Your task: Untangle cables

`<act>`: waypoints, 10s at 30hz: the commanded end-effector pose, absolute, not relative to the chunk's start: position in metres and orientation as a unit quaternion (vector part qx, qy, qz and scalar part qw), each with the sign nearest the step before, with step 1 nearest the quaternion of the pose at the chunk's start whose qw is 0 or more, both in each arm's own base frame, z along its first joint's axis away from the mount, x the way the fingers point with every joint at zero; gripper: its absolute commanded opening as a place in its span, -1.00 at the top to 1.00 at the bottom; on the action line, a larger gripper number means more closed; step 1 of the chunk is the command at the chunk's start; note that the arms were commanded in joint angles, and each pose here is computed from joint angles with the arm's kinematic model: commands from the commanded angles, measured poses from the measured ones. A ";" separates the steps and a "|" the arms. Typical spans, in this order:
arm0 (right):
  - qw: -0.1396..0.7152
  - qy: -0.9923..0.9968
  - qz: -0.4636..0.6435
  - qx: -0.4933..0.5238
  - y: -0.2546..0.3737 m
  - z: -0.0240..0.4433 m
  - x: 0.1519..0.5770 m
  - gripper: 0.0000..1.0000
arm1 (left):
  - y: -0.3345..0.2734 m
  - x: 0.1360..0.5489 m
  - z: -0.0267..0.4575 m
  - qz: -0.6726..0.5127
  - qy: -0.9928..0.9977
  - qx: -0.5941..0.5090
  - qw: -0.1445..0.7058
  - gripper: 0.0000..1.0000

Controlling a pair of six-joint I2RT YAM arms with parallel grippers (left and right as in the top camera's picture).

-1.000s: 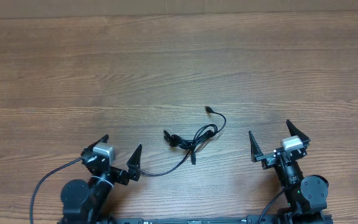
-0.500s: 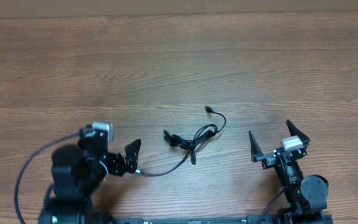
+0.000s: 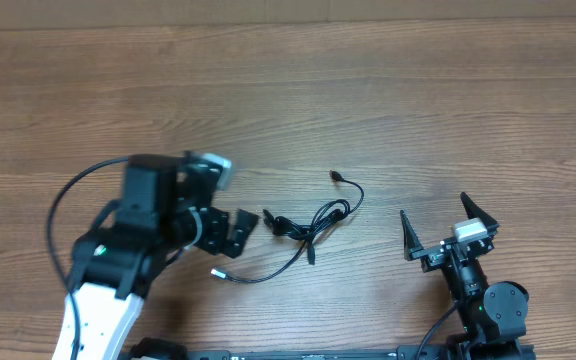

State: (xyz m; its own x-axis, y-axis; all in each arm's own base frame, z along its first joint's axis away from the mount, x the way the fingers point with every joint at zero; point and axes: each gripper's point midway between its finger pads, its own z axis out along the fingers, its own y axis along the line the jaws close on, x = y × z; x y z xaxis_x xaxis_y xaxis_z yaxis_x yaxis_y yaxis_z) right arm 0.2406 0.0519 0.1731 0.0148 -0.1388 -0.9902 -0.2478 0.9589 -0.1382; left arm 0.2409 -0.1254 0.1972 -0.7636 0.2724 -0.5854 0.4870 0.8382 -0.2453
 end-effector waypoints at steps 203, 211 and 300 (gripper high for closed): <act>0.711 0.664 0.228 0.043 0.050 0.223 0.234 -1.00 | -0.265 0.276 0.185 -0.361 0.810 0.430 0.171 0.91; 0.617 0.741 0.257 0.064 0.057 0.254 0.201 -1.00 | -0.285 0.280 0.216 -0.410 0.758 0.454 0.226 0.92; 0.343 0.889 0.304 -0.012 0.103 0.255 0.174 0.93 | -0.341 0.259 0.242 -0.288 0.792 0.437 0.313 0.92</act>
State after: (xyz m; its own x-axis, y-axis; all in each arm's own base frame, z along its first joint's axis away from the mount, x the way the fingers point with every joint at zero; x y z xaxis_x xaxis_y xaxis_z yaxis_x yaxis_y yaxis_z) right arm 0.1779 0.0993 0.2453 -0.7821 0.2272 -0.5803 -0.1667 0.8209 0.5462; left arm 0.2226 -0.3599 0.2278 -0.3659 0.5722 -0.7340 0.9274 0.2899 -0.2363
